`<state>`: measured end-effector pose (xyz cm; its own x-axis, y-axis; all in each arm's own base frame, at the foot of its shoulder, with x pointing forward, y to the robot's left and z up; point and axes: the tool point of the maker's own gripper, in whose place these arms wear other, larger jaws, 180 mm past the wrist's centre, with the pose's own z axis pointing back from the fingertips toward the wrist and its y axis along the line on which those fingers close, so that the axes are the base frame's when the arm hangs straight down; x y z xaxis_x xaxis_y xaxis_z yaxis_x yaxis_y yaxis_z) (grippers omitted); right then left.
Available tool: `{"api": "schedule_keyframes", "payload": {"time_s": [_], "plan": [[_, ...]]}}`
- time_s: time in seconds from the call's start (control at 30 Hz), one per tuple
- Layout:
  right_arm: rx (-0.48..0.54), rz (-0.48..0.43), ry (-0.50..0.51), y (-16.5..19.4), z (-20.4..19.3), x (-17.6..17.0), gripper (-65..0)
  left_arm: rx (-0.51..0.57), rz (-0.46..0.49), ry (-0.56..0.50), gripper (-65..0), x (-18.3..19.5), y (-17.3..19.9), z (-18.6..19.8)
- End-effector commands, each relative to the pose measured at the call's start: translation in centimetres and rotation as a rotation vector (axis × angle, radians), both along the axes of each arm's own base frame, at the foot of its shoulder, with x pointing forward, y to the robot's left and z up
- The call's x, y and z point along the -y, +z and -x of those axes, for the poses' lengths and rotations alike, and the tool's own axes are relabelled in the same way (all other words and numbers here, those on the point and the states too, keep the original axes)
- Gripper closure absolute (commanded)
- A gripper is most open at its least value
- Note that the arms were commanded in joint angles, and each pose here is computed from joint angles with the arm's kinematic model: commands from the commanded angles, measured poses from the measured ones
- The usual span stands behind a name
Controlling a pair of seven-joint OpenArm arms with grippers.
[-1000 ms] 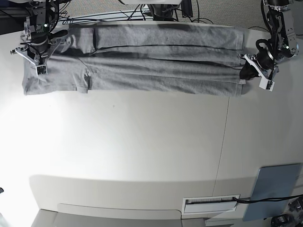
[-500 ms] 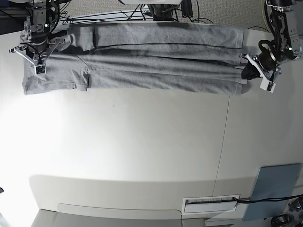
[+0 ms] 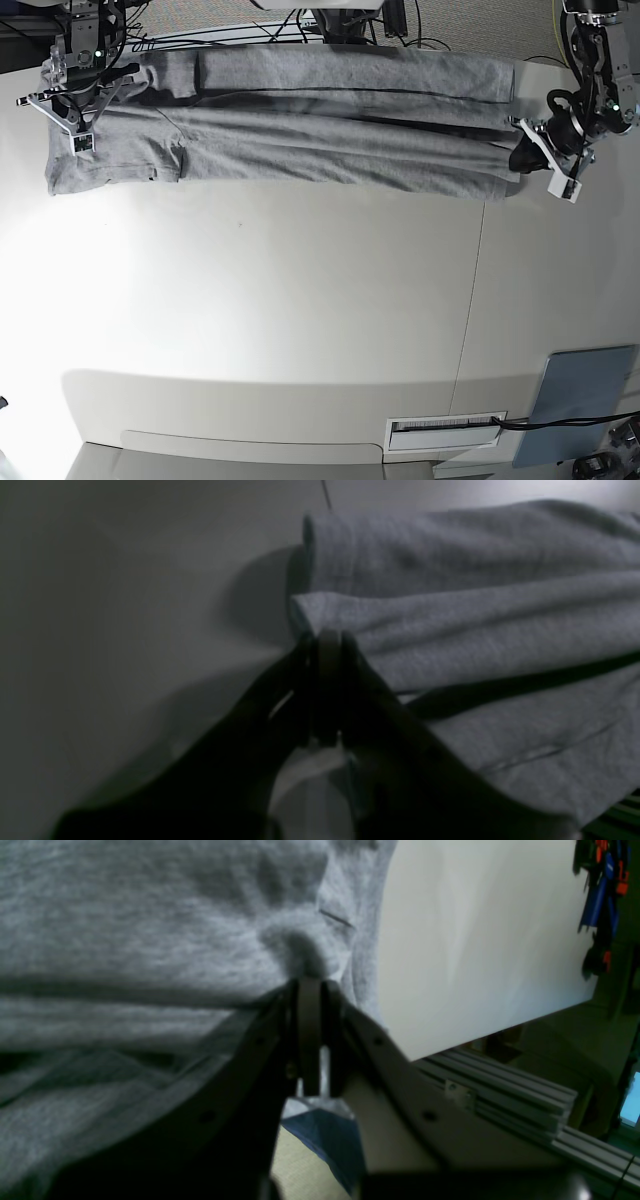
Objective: Fold the T-shirt properly
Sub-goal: 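Lower the second fold onto the shirt with both grippers, then open both grippers and lift them off the folded strip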
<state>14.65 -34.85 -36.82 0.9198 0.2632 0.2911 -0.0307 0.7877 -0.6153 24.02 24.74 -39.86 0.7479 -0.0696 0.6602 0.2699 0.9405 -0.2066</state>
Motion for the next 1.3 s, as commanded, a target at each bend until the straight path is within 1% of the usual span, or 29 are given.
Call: {"api": "schedule_keyframes", "payload": {"time_s": [0.0,0.1,0.33,0.43,0.53,0.57,0.67,0.73,0.77,0.83,0.97,1.07,1.17,1.27], "plan": [[0.023,0.068,-0.009,1.5,-0.3,1.3,0.0,0.042,-0.024,0.001,0.0,-0.8,1.4,-0.9],[0.015,0.068,-0.017,1.5,-0.1,1.3,0.0,0.03,-0.037,-0.014,0.0,-0.6,1.5,-0.8],[-0.008,0.065,-0.039,1.4,0.4,1.4,0.0,-0.022,-0.052,-0.024,0.0,-0.7,0.7,0.5],[-0.006,0.064,-0.037,1.4,0.3,1.4,0.0,-0.046,-0.061,-0.026,0.0,-0.8,0.1,1.4],[0.01,0.062,-0.012,1.5,-0.1,1.2,-0.5,-0.051,-0.058,-0.026,0.0,-0.7,-0.1,1.8],[0.01,0.059,0.004,1.5,-0.3,1.0,-3.3,-0.05,-0.058,-0.031,-0.9,-0.7,-0.1,1.8],[-0.016,0.026,0.052,0.9,-0.5,0.2,-12.4,-0.048,-0.058,-0.032,-11.6,-0.7,0.0,1.8],[-0.031,0.002,0.072,0.6,-0.4,-0.2,-17.3,-0.049,-0.058,-0.032,-17.4,-0.7,0.0,1.8],[-0.035,-0.011,0.079,0.4,-0.4,-0.4,-18.9,-0.049,-0.058,-0.032,-19.4,-0.7,0.0,1.8],[-0.03,-0.031,0.089,0.4,-0.7,-0.7,-19.0,-0.048,-0.057,-0.032,-22.1,-0.7,0.0,1.8],[0.046,-0.093,0.106,0.7,-2.6,-1.7,-19.0,-0.042,-0.04,-0.031,-23.2,-0.7,0.4,1.6],[0.114,-0.135,0.128,1.2,-4.3,-2.5,-19.0,-0.052,0.021,-0.015,-23.2,-0.6,1.0,1.6],[0.146,-0.147,0.129,1.7,-5.3,-2.7,-19.0,-0.063,0.069,-0.041,-23.3,0.0,1.4,2.1],[0.162,-0.146,0.13,2.0,-5.9,-2.7,-19.0,-0.085,0.106,-0.031,-23.3,0.3,0.9,2.9]]}}
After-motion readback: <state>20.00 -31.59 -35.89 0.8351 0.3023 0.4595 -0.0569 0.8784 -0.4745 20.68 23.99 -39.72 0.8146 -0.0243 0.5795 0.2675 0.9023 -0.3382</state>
